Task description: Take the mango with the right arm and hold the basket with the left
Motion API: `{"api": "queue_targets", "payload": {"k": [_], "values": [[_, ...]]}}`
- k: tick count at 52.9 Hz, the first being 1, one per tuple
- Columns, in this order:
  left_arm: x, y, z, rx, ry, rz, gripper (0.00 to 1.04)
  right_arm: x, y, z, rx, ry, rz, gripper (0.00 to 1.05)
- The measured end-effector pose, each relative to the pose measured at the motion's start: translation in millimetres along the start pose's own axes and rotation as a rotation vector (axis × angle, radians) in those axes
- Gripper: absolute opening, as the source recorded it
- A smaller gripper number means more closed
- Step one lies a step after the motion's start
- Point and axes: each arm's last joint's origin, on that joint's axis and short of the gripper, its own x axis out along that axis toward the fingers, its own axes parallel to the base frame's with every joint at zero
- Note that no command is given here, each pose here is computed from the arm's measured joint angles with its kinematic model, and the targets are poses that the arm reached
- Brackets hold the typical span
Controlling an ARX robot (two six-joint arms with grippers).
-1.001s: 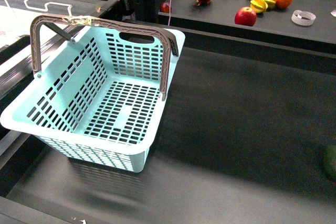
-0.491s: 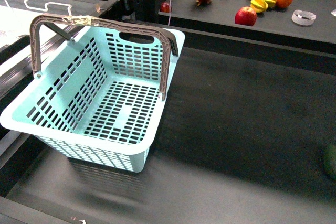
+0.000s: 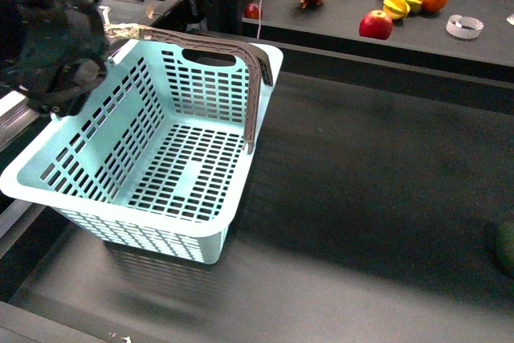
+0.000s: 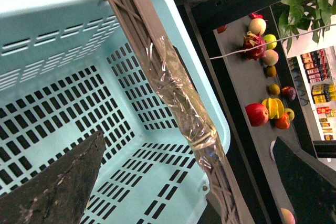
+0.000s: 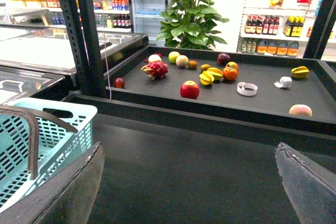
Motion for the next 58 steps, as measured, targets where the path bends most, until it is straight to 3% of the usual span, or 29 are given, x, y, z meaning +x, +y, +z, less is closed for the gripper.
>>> {"api": "queue_targets", "payload": {"k": [21,41,47,50,58], "values": [[58.4,-20.9,-15.7,-0.054,0.041,-0.023,0.95,0.0,0.0,0.0,0.000,0.000,0.000,0.97],[64.4,-19.5,-20.2,-0.066,0.055,-0.020,0.29,0.0,0.0,0.0,0.000,0.000,0.000,0.97],[61.4,-22.4,-22.9,-0.113,0.091,-0.032,0.14,0.0,0.0,0.0,0.000,0.000,0.000,0.97],[56.3,-25.3,-25.1,-0.082,0.119,-0.054,0.08,0.0,0.0,0.0,0.000,0.000,0.000,0.97],[34.5,-32.8,-37.5,0.045,0.211,-0.136,0.07,0.0,0.0,0.0,0.000,0.000,0.000,0.97]]}}
